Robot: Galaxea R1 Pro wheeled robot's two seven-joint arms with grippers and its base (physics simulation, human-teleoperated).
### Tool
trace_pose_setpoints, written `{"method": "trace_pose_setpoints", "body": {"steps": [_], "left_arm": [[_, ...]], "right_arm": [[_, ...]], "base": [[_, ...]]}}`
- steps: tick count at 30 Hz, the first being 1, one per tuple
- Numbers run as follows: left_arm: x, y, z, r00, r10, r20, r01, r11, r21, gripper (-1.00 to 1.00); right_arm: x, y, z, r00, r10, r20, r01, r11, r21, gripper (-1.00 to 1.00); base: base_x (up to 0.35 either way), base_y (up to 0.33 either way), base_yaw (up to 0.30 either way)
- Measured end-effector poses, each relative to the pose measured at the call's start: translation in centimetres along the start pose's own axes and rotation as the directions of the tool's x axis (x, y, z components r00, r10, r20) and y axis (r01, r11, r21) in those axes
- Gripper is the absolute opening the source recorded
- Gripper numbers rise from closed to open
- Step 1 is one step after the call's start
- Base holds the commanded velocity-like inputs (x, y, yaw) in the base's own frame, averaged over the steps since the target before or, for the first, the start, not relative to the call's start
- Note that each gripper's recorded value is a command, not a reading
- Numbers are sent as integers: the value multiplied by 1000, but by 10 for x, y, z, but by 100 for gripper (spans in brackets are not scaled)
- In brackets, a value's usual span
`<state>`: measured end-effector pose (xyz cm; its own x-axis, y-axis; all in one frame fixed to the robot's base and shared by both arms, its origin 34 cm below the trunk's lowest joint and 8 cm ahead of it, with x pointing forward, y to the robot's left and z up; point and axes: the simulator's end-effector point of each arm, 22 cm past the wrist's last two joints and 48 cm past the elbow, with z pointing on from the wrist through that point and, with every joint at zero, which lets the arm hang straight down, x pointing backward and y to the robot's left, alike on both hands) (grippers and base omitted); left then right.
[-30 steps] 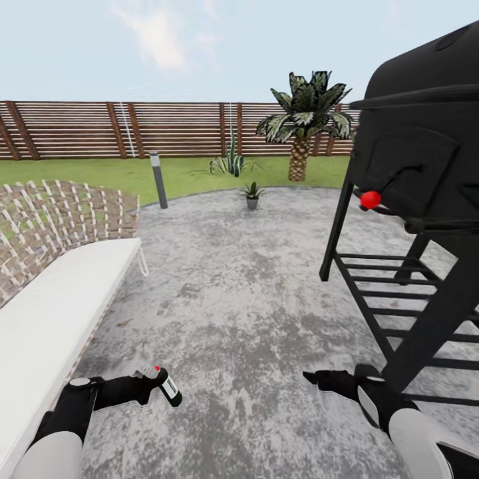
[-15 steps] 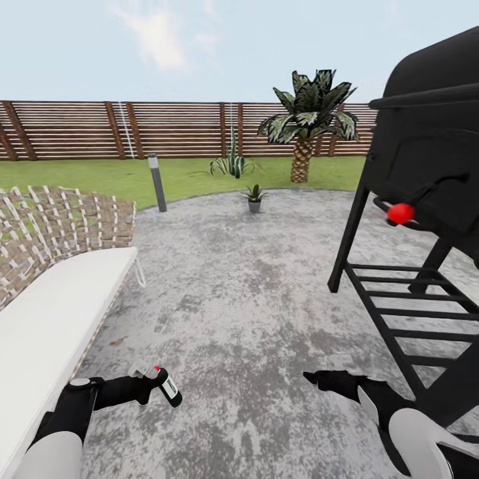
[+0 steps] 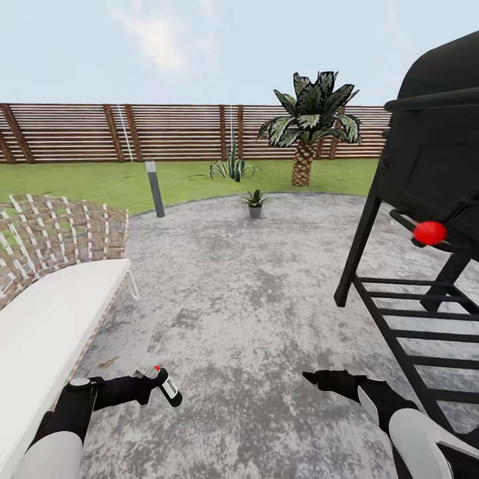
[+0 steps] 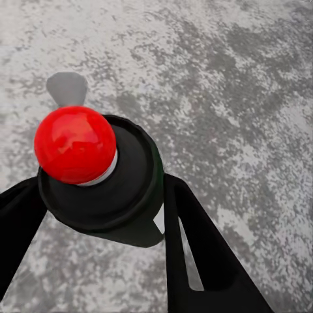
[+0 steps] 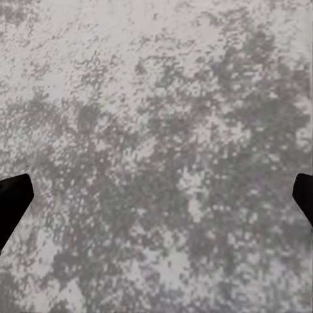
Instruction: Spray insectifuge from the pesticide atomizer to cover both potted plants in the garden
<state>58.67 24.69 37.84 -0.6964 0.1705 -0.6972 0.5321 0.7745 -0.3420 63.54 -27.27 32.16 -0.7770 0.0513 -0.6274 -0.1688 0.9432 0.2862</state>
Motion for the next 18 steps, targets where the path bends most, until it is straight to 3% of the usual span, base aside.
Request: {"method": "trace_pose_setpoints", "body": {"steps": [18], "left_arm": [[-7,-1,-4,1000,10,12,-10,1000,-3,-100]], "right_arm": [[-8,2,-4,1000,-5,14,5,1000,1,100]], "base": [[306,0,0]]}}
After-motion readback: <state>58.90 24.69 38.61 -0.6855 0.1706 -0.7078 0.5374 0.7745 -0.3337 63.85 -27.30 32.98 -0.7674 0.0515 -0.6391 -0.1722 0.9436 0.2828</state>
